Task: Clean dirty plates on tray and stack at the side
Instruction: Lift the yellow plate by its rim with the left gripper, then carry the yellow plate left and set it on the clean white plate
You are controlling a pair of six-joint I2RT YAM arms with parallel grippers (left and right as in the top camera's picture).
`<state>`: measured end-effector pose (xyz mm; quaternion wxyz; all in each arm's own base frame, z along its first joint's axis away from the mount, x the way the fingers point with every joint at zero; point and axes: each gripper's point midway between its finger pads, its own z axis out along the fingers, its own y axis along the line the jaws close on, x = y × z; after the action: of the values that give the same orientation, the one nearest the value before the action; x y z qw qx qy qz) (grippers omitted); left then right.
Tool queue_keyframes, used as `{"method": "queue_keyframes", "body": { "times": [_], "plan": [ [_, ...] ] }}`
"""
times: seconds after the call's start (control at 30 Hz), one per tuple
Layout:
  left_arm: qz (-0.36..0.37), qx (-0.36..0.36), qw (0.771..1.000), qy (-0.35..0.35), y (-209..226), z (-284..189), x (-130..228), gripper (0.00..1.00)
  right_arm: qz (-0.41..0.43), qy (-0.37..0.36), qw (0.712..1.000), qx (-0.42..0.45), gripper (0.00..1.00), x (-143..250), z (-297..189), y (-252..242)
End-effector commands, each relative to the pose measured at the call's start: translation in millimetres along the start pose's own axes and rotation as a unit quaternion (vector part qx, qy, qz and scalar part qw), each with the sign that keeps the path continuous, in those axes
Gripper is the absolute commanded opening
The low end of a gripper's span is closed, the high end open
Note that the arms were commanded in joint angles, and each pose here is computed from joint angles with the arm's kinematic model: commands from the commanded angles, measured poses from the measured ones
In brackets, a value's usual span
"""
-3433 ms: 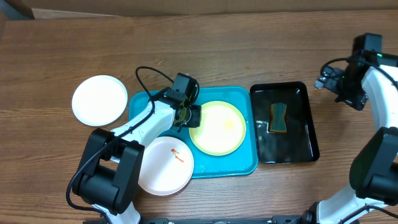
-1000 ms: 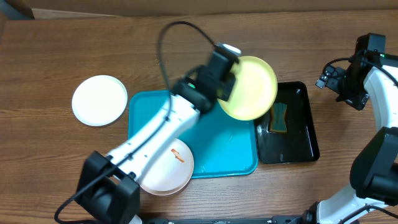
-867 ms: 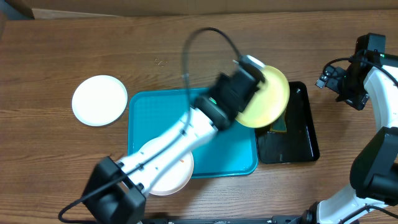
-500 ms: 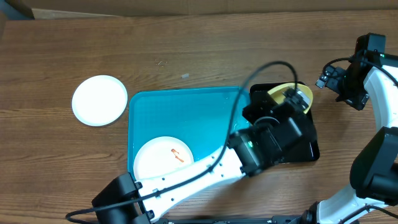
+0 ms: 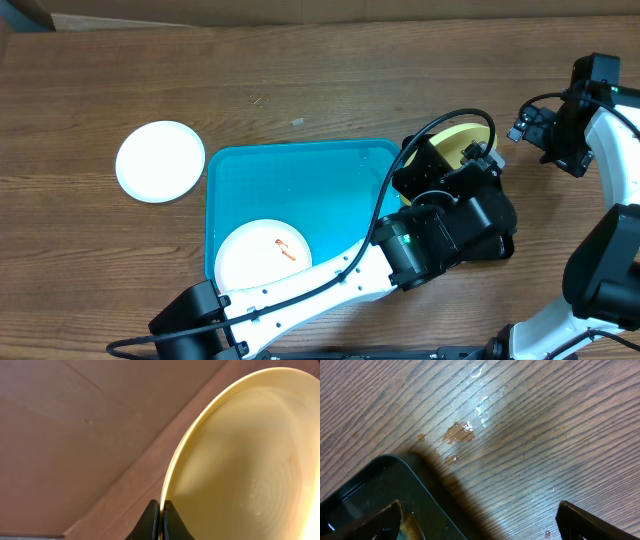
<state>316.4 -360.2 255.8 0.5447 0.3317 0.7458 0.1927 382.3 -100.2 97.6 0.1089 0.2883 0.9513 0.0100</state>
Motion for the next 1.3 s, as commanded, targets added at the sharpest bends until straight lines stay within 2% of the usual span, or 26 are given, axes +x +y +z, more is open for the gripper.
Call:
{"method": "queue_keyframes", "body": {
  "times": [0.0,0.13,0.27,0.33,0.5,0.6,0.67,0.8,1.0,1.13,1.27],
  "plan": [
    [-0.06,0.032,0.998,-0.006,6,-1,-9,0.04,0.003,-0.021,1.0,-0.008,1.0,-9,-12,3],
    [-0.099,0.061,0.993,0.008,3,10,-1,0.04,0.003,-0.021,1.0,-0.008,1.0,-9,-12,3],
    [-0.121,-0.05,0.991,-0.001,45,12,-7,0.04,0.003,-0.021,1.0,-0.008,1.0,-9,-12,3],
    [-0.129,-0.076,0.989,-0.006,58,14,-10,0.04,0.003,-0.021,1.0,-0.008,1.0,-9,-12,3],
    [-0.091,-0.003,0.996,-0.003,27,12,-7,0.04,0.003,-0.021,1.0,-0.008,1.0,-9,-12,3],
    [-0.125,0.006,0.992,0.014,27,16,2,0.04,0.003,-0.021,1.0,-0.008,1.0,-9,-12,3],
    [-0.155,0.061,0.986,0.032,16,24,11,0.04,0.003,-0.021,1.0,-0.008,1.0,-9,-12,3],
    [-0.244,0.207,0.943,0.093,2,41,34,0.04,0.003,-0.021,1.0,-0.008,1.0,-9,-12,3],
    [-0.402,0.272,0.856,0.178,75,78,91,0.04,0.003,-0.021,1.0,-0.008,1.0,-9,-12,3],
    [-0.506,0.261,0.786,0.242,140,95,161,0.04,0.003,-0.021,1.0,-0.008,1.0,-9,-12,3],
    [-0.577,0.139,0.737,0.323,215,92,267,0.04,0.003,-0.021,1.0,-0.008,1.0,-9,-12,3]
  ]
}}
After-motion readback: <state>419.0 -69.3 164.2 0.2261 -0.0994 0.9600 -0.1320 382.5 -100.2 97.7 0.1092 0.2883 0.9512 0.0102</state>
